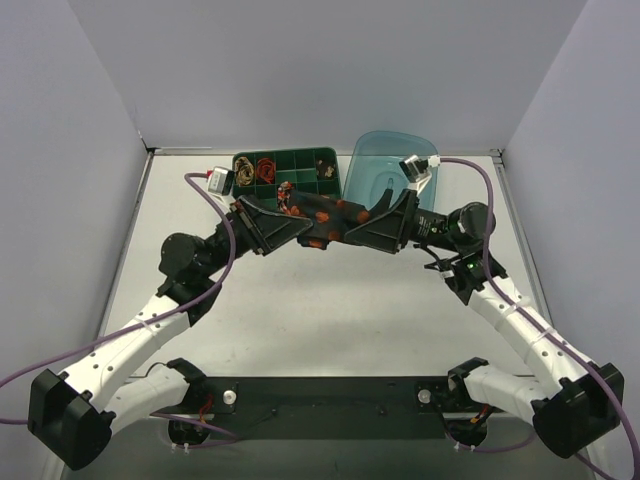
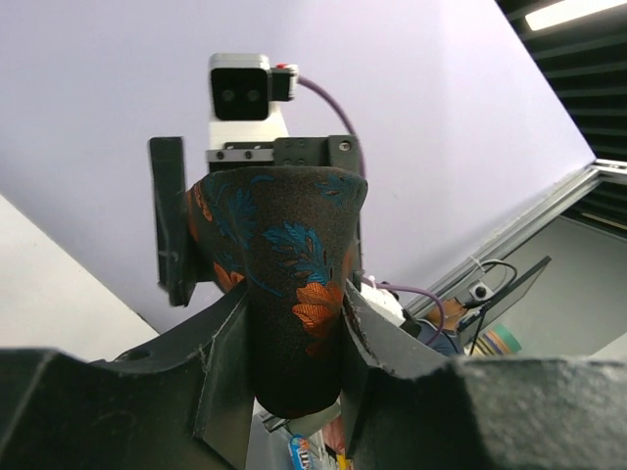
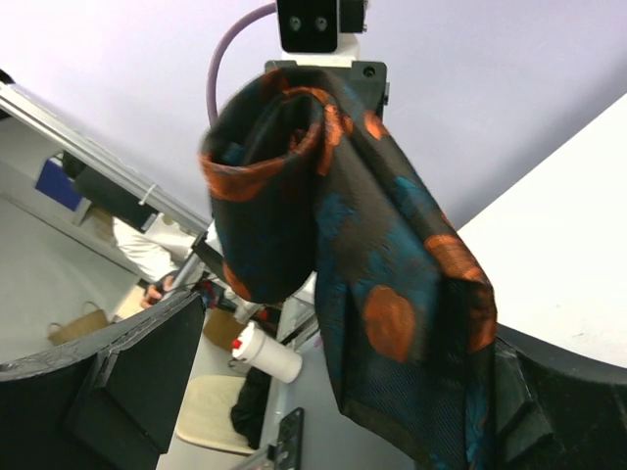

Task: Roll the ties
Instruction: Place the tie in the storage box.

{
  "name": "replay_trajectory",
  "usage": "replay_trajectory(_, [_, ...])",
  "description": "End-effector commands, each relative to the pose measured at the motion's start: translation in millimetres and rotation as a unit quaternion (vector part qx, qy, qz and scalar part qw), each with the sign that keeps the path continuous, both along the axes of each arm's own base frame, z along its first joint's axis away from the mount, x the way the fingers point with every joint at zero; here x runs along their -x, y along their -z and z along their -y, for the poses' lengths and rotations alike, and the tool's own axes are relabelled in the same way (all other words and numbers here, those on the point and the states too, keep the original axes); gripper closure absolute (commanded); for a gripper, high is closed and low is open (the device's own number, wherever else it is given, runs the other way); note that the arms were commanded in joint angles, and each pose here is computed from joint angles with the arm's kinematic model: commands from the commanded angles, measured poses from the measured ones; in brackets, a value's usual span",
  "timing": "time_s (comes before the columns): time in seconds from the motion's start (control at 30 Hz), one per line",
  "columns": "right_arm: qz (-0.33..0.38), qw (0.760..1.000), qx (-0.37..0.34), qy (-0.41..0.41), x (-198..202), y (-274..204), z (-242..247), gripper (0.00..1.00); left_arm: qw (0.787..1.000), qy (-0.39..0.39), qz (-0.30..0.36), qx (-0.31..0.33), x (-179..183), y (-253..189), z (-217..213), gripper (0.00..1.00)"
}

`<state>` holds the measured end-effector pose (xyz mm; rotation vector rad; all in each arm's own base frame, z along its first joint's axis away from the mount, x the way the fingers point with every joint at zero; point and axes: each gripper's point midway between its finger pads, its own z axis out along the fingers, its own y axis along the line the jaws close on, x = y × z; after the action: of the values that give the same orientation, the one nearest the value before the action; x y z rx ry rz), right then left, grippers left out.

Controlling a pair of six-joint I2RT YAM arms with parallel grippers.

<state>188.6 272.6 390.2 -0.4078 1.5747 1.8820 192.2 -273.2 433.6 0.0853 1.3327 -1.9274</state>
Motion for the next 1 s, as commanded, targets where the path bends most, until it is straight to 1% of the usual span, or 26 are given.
replay_trajectory(0.0, [0.074, 0.997, 0.009, 0.019, 5, -25, 2, 0.04, 1.000, -0.023, 0.011, -0.014, -1, -2, -2, 0.59])
replay_trajectory(0.03, [0.055, 0.998, 0.027, 0.021, 3, -17, 0, 0.04, 0.999, -0.025, 0.003, -0.024, -3, 3, 0, 0.59])
replay_trajectory(0.07, [0.053, 0.998, 0.036, 0.025, 1, -15, -1, 0.04, 0.999, -0.032, 0.004, -0.028, -4, 4, 0, 0.58])
replay_trajectory(0.1, [0.079, 0.995, 0.048, 0.032, 0, -18, -2, 0.04, 0.999, -0.034, 0.003, -0.030, -5, 4, 0, 0.58])
replay_trajectory(0.13, [0.059, 0.996, 0.069, 0.025, 1, -8, -7, 0.04, 0.999, -0.036, 0.001, -0.033, -5, 6, 0, 0.58])
replay_trajectory(0.2, [0.067, 0.993, 0.089, 0.032, -2, -5, -11, 0.04, 0.998, -0.042, -0.001, -0.037, -8, 7, 1, 0.58])
replay_trajectory(0.3, [0.049, 0.992, 0.112, 0.025, -4, 7, -20, 0.05, 0.998, -0.044, -0.003, -0.045, -9, 11, 2, 0.58])
replay_trajectory(0.6, [0.034, 0.991, 0.125, 0.036, -15, 14, -26, 0.13, 0.997, -0.054, -0.011, -0.058, -12, 18, 3, 0.59])
replay_trajectory(0.87, [0.036, 0.992, 0.113, 0.032, -18, 6, -29, 0.19, 0.995, -0.065, -0.019, -0.080, -17, 29, 4, 0.58])
replay_trajectory(0.93, [0.033, 0.993, 0.114, 0.030, -19, 7, -31, 0.23, 0.994, -0.069, -0.021, -0.085, -19, 32, 4, 0.59])
replay_trajectory(0.97, [0.032, 0.993, 0.114, 0.022, -18, 7, -32, 0.27, 0.993, -0.073, -0.021, -0.086, -20, 33, 3, 0.58])
